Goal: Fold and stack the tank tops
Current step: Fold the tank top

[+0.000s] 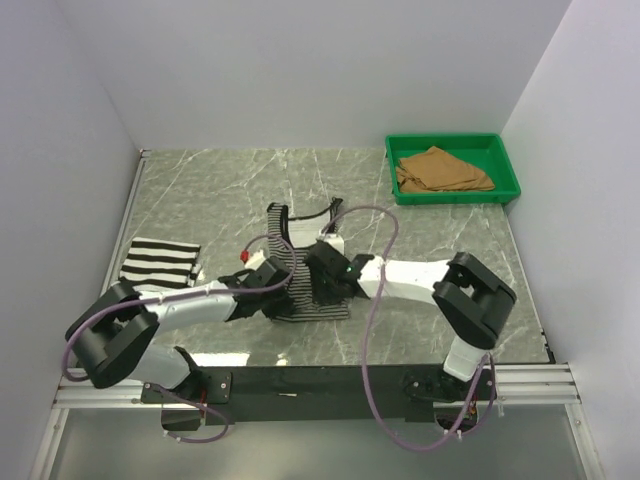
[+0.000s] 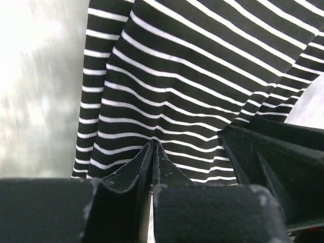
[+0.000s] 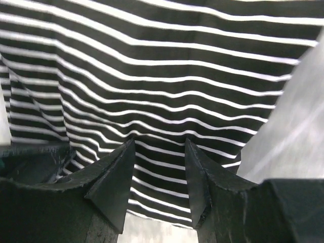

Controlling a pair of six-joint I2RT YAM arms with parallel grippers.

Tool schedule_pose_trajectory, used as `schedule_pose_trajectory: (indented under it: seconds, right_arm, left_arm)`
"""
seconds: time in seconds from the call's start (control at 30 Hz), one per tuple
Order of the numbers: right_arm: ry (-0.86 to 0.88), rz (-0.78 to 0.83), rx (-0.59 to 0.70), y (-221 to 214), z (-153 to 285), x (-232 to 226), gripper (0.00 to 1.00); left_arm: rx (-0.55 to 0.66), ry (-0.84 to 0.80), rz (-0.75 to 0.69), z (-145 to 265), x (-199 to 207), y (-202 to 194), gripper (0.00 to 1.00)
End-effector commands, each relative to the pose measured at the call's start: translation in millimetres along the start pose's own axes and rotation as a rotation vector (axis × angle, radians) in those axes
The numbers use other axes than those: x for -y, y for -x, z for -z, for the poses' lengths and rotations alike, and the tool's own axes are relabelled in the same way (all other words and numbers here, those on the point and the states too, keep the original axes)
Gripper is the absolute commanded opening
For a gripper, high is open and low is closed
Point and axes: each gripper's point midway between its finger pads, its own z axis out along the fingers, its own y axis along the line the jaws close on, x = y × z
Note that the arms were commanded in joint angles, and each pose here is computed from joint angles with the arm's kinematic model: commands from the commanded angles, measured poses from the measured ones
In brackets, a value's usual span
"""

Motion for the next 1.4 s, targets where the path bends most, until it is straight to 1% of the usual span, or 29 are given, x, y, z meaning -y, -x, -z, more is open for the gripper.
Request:
schedule_pose_trajectory:
  seconds: [0.0, 0.03, 0.1, 0.13, 0.17, 0.2, 0.23, 0.27, 0.3, 0.33, 0.37, 0.4, 0.43, 0.47, 0.5, 0.57, 0.6, 0.63, 0.7, 0.87, 0.9, 0.93, 1.07, 1.1, 1.2, 1.23, 1.27, 1.3, 1.37]
  right_arm:
    - [-0.019, 0.014, -0.098, -50, 20, 3, 0.51]
    - [0.009, 0.02, -0.091, -52, 31, -3, 0.51]
    - [0.027, 0.007, -0.083, -51, 41, -6, 0.51]
    - [0.056, -0.004, -0.066, -45, 51, -10, 0.52]
    - [0.056, -0.003, -0.039, -37, 57, -10, 0.52]
    - [0.031, 0.0, -0.026, -31, 62, -5, 0.53]
    - [0.026, -0.029, 0.042, -4, 70, -6, 0.54]
    - [0.024, -0.026, 0.065, 8, 73, -3, 0.56]
    - [0.038, -0.046, 0.096, 26, 77, -5, 0.56]
    - [0.035, -0.07, 0.114, 40, 77, 0, 0.56]
    - [0.019, -0.1, 0.126, 59, 72, 15, 0.56]
    - [0.015, -0.127, 0.158, 79, 73, 21, 0.56]
    - [-0.012, -0.143, 0.165, 89, 66, 31, 0.56]
    - [-0.054, -0.177, 0.188, 107, 61, 52, 0.56]
    - [-0.049, -0.194, 0.216, 125, 61, 54, 0.56]
    - [-0.083, -0.197, 0.198, 137, 43, 67, 0.55]
    - [-0.098, -0.214, 0.217, 154, 42, 75, 0.55]
    - [-0.127, -0.214, 0.202, 155, 32, 82, 0.55]
    - [-0.145, -0.233, 0.214, 169, 21, 93, 0.54]
    - [-0.17, -0.241, 0.202, 190, -2, 101, 0.52]
    - [-0.186, -0.243, 0.187, 188, -11, 105, 0.52]
    - [-0.191, -0.245, 0.189, 191, -14, 106, 0.49]
    - [-0.188, -0.253, 0.209, 206, -22, 104, 0.45]
    - [-0.195, -0.248, 0.193, 203, -30, 105, 0.44]
    - [-0.198, -0.249, 0.183, 208, -38, 103, 0.38]
    - [-0.195, -0.249, 0.179, 208, -39, 102, 0.33]
    - [-0.193, -0.251, 0.183, 210, -41, 101, 0.31]
    - [-0.193, -0.249, 0.18, 210, -43, 101, 0.25]
    - [-0.213, -0.246, 0.16, 209, -47, 103, 0.19]
  left_arm:
    - [-0.111, 0.113, -0.028, 14, -43, -39, 0.09]
    - [-0.124, 0.114, -0.032, 18, -46, -42, 0.1]
    - [-0.124, 0.064, -0.031, 32, -38, -42, 0.11]
    - [-0.124, 0.085, -0.041, 38, -44, -42, 0.14]
    - [-0.11, 0.056, -0.038, 47, -37, -37, 0.16]
    - [-0.07, 0.043, -0.048, 52, -30, -27, 0.18]
    - [-0.052, 0.046, -0.059, 57, -28, -21, 0.22]
    - [-0.029, 0.033, -0.064, 61, -21, -14, 0.25]
    - [-0.006, 0.005, -0.072, 67, -7, -4, 0.27]
    - [0.001, -0.003, -0.075, 68, -3, 0, 0.28]
    - [0.006, -0.013, -0.084, 67, 3, 4, 0.29]
    - [0.017, -0.018, -0.09, 67, 8, 12, 0.29]
    - [0.014, -0.018, -0.09, 66, 9, 14, 0.28]
    - [0.002, -0.014, -0.094, 61, 10, 14, 0.28]
    - [0.008, -0.04, -0.091, 59, 16, 21, 0.27]
    - [-0.013, -0.053, -0.089, 54, 20, 23, 0.26]
    - [-0.008, -0.068, -0.098, 54, 26, 27, 0.25]
    - [-0.011, -0.067, -0.102, 53, 27, 27, 0.25]
    - [-0.011, -0.077, -0.114, 52, 32, 28, 0.24]
    - [-0.033, -0.091, -0.112, 48, 33, 24, 0.23]
    - [-0.034, -0.095, -0.11, 47, 34, 24, 0.22]
    - [-0.034, -0.097, -0.111, 47, 35, 24, 0.22]
    - [-0.029, -0.1, -0.114, 47, 35, 24, 0.22]
    - [-0.031, -0.1, -0.116, 47, 35, 24, 0.22]
    - [-0.032, -0.099, -0.12, 46, 35, 25, 0.22]
    - [-0.033, -0.097, -0.123, 45, 35, 24, 0.22]
    - [-0.032, -0.098, -0.124, 45, 35, 25, 0.22]
    - [-0.036, -0.098, -0.123, 44, 35, 24, 0.22]
    - [-0.041, -0.099, -0.127, 43, 34, 23, 0.21]
